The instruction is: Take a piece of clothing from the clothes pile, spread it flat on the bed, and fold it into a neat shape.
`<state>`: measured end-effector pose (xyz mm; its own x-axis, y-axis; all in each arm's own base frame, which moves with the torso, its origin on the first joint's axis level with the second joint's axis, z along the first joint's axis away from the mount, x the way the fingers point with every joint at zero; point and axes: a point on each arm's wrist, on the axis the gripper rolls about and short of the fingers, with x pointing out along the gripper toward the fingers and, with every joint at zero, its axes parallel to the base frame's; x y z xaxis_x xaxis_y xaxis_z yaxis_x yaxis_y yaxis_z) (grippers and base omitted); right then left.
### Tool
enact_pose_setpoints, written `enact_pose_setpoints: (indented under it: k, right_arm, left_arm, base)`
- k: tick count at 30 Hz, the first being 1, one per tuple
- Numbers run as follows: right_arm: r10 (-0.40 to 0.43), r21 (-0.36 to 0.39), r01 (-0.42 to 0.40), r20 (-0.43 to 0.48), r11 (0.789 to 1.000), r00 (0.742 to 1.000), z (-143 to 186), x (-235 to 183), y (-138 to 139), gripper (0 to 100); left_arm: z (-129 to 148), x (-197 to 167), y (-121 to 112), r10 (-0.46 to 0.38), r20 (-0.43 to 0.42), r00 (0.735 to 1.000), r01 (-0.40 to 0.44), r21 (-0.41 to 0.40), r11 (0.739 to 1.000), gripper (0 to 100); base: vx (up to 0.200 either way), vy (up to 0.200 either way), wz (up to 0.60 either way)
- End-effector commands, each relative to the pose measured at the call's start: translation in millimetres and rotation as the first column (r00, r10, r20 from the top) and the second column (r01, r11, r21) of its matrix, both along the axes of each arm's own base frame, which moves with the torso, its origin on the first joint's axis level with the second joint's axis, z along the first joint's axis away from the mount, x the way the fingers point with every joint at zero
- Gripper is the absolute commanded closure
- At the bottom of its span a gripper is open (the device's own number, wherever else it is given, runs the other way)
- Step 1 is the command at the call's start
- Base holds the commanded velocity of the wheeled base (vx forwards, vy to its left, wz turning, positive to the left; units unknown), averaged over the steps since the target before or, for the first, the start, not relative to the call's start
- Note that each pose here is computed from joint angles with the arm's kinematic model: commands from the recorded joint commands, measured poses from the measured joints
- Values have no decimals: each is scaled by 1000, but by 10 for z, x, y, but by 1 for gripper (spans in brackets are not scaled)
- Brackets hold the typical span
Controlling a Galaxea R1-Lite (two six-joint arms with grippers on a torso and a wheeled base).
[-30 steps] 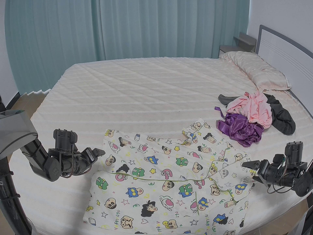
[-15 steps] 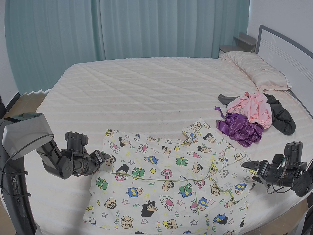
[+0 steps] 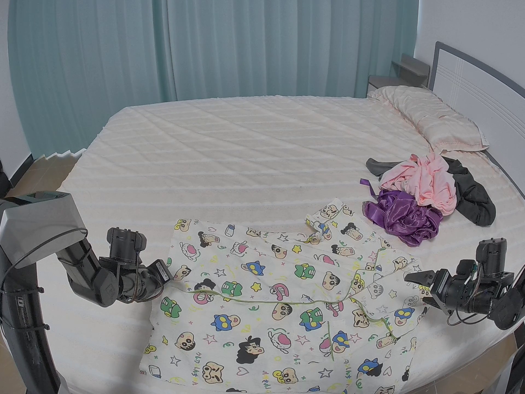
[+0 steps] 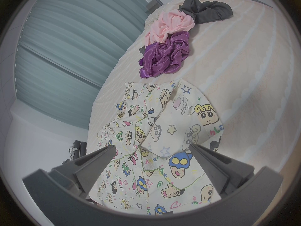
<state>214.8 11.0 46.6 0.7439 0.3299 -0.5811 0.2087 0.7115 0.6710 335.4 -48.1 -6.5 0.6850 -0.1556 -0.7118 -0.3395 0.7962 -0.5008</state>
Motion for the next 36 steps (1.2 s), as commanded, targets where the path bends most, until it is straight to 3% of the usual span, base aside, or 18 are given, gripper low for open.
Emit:
enact_pose_setpoints:
  k: [1,5,10,20,21,29,36]
  right_arm:
    - [1,0,-1,-2,1000,1000,-4,-2,1,0]
    - [1,0,-1,-3,1000,1000,-7,-1,1,0]
    - [-1,-1,1,0,1000,1000,-2,2,0,0]
    - [-1,-1,1,3,1000,1000,4,5,1,0]
    - [-1,-1,1,4,1000,1000,7,4,0,0]
    - [-6,6,6,85,1000,996,114,42,1,0]
    - [12,11,-13,155,1000,988,174,327,73,0]
  left_arm:
    - [90,-47,19,3,17,1000,-3,2,1000,100]
    - [107,-65,32,0,18,1000,0,8,1000,100]
    - [78,-179,63,-11,-64,998,15,68,998,100]
    - [82,-217,63,-11,-94,996,18,75,997,100]
    - [87,-217,64,-11,-92,996,18,75,997,0]
    - [275,-226,122,11,-37,999,-8,61,998,0]
    - [536,-383,211,34,25,999,-35,37,999,0]
  base:
    - [0,0,0]
    - [0,0,0]
    - [0,0,0]
    - [0,0,0]
    - [0,0,0]
    - [0,0,0]
    - [0,0,0]
